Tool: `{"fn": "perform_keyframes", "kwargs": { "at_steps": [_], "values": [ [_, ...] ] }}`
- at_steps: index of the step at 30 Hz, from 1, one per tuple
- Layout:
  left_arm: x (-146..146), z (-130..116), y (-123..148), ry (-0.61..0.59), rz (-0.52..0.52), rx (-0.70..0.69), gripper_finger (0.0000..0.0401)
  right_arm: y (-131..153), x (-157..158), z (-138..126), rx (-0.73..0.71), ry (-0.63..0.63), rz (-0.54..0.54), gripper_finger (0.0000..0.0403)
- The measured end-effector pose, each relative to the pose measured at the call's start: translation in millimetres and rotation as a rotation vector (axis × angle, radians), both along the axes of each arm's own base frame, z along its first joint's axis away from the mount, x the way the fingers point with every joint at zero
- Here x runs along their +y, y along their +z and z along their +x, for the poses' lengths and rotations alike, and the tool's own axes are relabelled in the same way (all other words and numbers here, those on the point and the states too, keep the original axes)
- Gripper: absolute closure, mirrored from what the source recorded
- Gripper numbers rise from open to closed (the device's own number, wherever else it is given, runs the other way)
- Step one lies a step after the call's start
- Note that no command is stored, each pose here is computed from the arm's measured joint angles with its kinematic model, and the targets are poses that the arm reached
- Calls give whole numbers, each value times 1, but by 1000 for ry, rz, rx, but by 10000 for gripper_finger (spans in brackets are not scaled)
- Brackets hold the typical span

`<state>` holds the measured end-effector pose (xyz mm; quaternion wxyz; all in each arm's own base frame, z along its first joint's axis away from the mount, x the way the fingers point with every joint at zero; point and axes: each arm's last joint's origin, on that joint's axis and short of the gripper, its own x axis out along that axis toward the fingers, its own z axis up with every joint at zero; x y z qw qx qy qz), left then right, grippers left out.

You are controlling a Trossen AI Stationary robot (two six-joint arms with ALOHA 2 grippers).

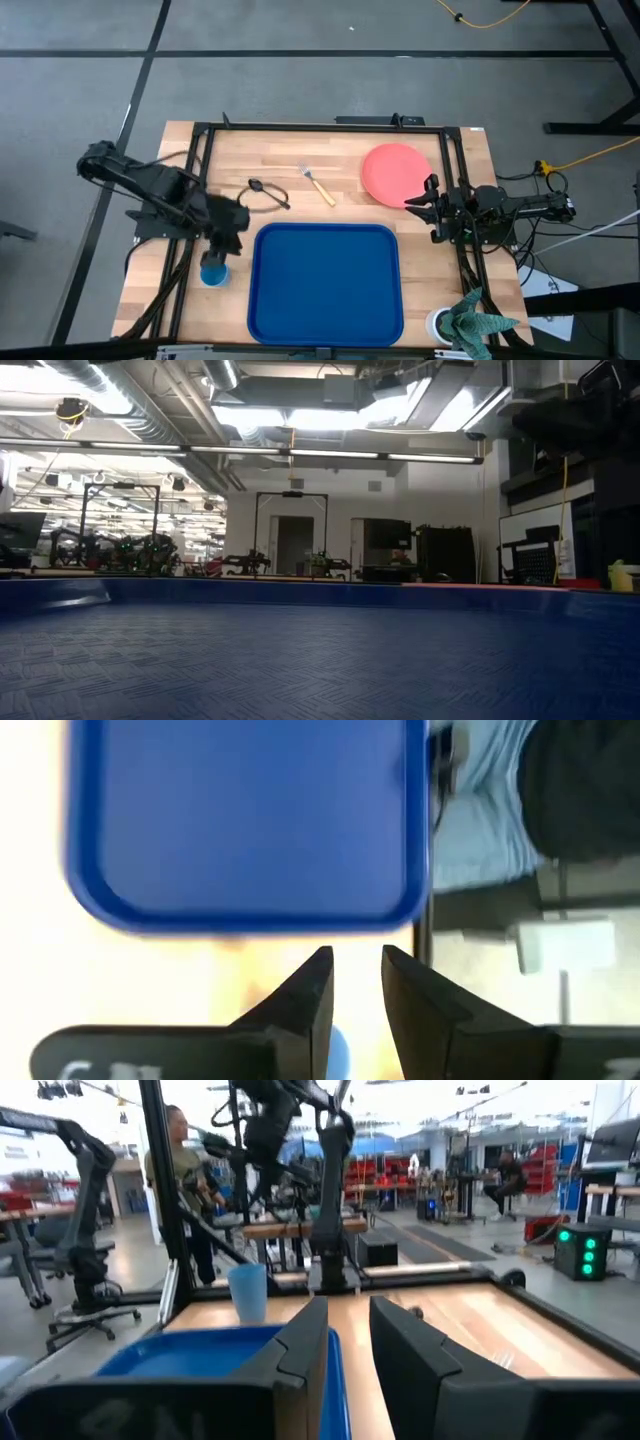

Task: Pick and place plate/cup/fork/spoon on tray
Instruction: Put the blue cup on the blue tray

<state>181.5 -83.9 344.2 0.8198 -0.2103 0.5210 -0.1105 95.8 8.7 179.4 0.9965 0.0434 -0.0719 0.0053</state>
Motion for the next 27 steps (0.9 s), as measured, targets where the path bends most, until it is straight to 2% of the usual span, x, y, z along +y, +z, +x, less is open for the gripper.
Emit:
{"fn": "perform_keyframes", "kwargs": {
  "at_steps": [3, 6, 10, 13, 19, 27],
  "values": [
    [-14, -4, -10, 20, 11, 140, 321, -2, 0, 0, 25, -1, -6, 319],
    [-26, -12, -19, 49, 116, 225, 321, -2, 0, 0, 21, 0, -5, 319],
    [-37, -22, -24, 109, 284, 198, 321, -2, 0, 0, 16, 0, -2, 319],
    [-44, -26, -25, 179, 361, 123, 321, -1, 0, 0, 15, 2, 1, 319],
    [-61, -35, -30, 186, 376, 106, 321, -1, 0, 0, 15, 8, 38, 319],
    [-72, -40, -64, 121, 489, 186, 321, -1, 0, 0, 14, 10, 54, 319]
  ]
}}
